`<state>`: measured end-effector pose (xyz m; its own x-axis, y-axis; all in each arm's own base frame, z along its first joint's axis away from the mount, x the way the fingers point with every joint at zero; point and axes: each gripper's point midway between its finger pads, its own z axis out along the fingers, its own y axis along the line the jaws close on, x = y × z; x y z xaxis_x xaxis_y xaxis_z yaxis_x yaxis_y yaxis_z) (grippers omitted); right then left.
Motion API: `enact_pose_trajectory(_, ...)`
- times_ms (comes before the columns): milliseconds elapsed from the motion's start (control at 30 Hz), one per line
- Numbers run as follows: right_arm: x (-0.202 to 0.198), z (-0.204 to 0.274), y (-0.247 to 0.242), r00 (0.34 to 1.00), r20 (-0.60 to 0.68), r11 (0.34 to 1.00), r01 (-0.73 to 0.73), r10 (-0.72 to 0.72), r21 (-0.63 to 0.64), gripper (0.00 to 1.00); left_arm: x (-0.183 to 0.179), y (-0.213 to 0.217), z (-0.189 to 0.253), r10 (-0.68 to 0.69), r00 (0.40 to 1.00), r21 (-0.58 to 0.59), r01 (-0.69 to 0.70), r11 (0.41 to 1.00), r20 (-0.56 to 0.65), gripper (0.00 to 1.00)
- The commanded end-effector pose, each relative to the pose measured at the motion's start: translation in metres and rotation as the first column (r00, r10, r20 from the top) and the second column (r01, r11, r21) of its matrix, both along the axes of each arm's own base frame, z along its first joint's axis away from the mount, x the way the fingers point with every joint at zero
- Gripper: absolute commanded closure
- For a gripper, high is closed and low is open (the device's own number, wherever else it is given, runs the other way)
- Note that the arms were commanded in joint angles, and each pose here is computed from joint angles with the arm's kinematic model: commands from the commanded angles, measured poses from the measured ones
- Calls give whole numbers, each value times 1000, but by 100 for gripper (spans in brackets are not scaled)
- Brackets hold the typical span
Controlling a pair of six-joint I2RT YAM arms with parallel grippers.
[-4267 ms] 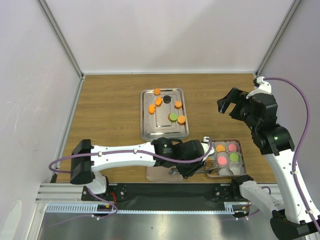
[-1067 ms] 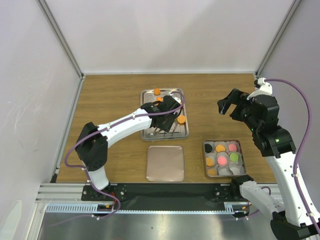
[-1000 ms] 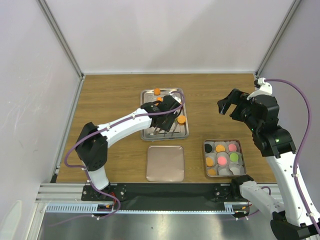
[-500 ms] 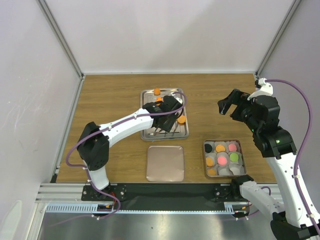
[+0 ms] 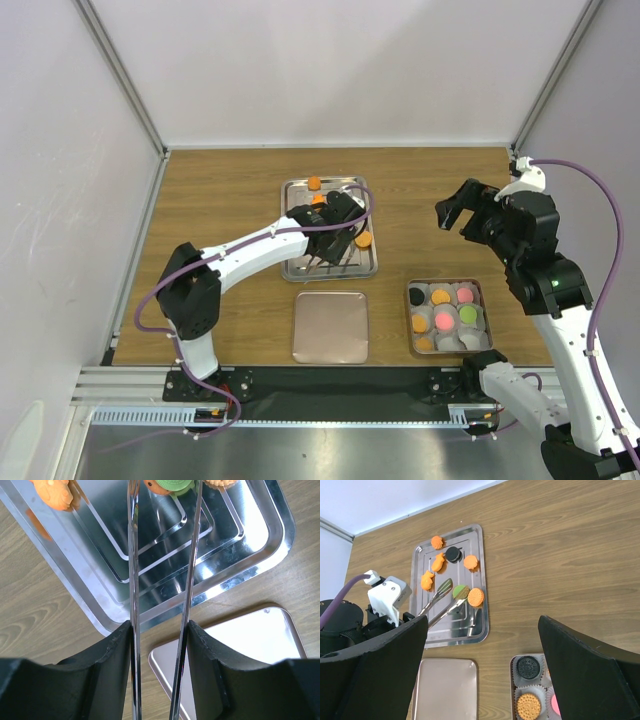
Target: Pack the cookies
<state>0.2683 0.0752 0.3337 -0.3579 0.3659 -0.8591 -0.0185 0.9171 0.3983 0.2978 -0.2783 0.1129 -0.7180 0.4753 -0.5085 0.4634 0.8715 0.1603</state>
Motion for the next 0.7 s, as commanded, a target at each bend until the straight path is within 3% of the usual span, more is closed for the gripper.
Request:
enact_pose_trajectory(0, -1, 8, -3, 999, 36, 1000, 4, -4, -7, 0, 7, -5, 20, -10, 999, -20, 11, 1000, 46, 49)
enact_pose_trajectory(667, -2, 9, -3, 999, 37, 1000, 7, -7, -4, 0, 5, 1, 21, -17, 999, -18, 17, 1000, 38, 49)
